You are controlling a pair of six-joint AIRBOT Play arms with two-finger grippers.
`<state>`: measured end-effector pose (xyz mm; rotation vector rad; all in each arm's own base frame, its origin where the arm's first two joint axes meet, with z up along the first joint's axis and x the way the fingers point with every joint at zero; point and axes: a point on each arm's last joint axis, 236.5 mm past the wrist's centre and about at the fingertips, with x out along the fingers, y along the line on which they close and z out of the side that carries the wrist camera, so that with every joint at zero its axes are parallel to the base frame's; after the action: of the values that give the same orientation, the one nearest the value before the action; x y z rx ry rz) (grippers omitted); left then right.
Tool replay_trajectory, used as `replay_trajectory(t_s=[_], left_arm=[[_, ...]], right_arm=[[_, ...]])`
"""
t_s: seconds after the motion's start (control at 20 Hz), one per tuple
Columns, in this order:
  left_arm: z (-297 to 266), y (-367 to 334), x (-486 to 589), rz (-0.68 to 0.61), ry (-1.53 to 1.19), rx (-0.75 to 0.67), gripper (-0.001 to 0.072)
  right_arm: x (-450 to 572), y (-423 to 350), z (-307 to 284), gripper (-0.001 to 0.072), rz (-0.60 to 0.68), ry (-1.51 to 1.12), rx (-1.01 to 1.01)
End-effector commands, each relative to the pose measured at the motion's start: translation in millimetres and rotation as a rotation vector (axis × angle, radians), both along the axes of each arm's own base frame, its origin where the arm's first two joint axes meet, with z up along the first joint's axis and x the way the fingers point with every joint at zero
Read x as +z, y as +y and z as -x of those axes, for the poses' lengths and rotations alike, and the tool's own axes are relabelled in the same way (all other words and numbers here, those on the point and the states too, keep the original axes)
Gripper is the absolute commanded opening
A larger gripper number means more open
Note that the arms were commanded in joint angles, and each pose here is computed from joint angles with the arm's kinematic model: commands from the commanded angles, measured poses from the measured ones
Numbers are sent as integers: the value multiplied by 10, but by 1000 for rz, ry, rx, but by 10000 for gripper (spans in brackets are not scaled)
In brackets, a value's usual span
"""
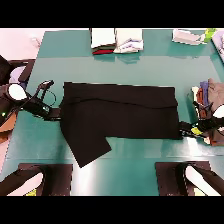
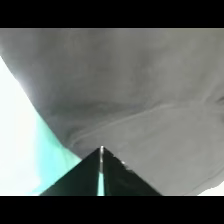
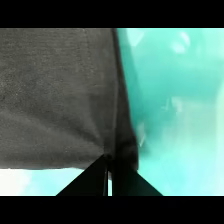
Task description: Fold the shirts.
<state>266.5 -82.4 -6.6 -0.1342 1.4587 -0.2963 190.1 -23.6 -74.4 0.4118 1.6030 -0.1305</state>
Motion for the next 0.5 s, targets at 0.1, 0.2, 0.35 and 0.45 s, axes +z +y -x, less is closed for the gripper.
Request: replay_trajectory(t_s=[0.1,0.2,0.35,0.45], left_arm=[[52,38,-10,-16,22,-3,325],[44,26,-6,-10,19,-1,325],[35,4,0,0,16,2,325],[33,-3,3,3,15,2,325]], right_arm=[[238,-148,-69,538,65,-39,26],[111,-113,29,538,46,12,27],[-156,40,133,536,-31,96,6],[-232,131,71,504,-78,98,-19]])
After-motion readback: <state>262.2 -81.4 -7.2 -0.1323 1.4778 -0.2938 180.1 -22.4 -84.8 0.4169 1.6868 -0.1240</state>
